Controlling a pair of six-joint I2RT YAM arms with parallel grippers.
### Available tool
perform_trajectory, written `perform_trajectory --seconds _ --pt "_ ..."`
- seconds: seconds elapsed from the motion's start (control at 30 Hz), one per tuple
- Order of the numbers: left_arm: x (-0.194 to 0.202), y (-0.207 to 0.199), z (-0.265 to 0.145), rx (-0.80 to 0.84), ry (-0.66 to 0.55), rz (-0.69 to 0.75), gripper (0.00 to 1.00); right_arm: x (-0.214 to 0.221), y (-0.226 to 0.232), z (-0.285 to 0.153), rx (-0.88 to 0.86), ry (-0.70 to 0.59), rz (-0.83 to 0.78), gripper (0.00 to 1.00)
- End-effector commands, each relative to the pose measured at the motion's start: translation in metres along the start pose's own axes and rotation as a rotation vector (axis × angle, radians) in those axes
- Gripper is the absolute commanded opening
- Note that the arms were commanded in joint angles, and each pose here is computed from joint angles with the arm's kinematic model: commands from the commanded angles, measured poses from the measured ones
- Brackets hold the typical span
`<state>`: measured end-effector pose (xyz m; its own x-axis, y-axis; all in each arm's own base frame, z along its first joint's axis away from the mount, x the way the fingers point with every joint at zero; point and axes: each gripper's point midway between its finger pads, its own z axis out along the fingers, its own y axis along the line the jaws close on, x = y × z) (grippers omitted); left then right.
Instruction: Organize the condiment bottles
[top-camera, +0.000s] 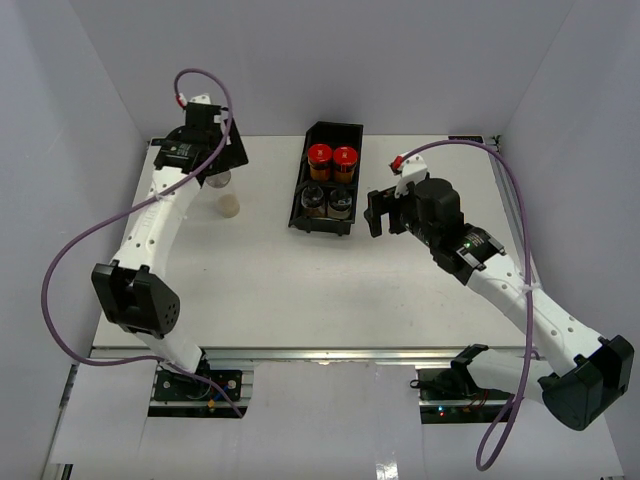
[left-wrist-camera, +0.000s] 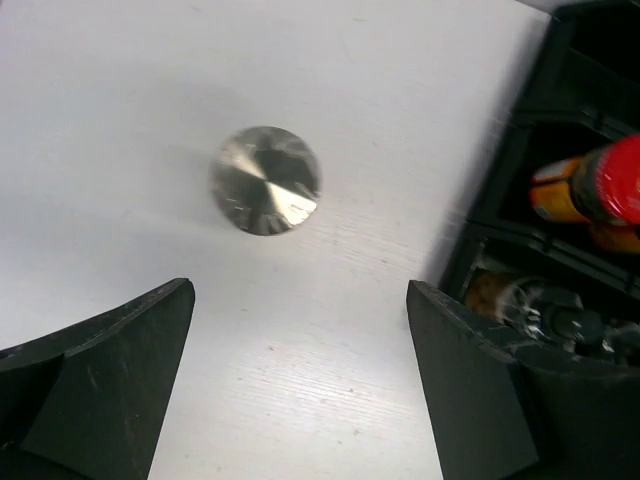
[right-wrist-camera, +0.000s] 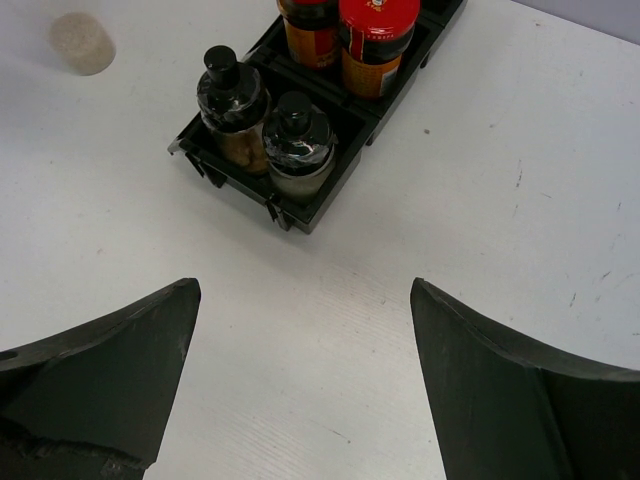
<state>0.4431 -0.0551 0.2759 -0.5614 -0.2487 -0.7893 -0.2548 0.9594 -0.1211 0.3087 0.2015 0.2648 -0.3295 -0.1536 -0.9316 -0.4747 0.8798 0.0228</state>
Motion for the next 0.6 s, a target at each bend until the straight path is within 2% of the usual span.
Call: perform_trajectory --seconds 0.0,0.17,0.37,0.57 --pt "-0.01 0.027 0.0 -0.025 -0.006 -0.049 0.98 -0.005 0.002 -0.009 -0.021 -0.023 -0.001 0.92" --pt "-0.007 0.036 0.019 -0.007 0.036 -0.058 0.98 -0.002 -0.002 -0.013 -0.005 -0.021 -0.008 0.92" --pt "0.022 0.035 0.043 0.001 0.114 -0.042 0.98 -0.001 -0.004 -0.014 0.004 -0.021 -0.018 0.92" --pt "0.037 0.03 0.061 0.038 0.138 -0.007 0.98 0.003 -0.004 -0.011 0.007 -0.012 -0.023 0.92"
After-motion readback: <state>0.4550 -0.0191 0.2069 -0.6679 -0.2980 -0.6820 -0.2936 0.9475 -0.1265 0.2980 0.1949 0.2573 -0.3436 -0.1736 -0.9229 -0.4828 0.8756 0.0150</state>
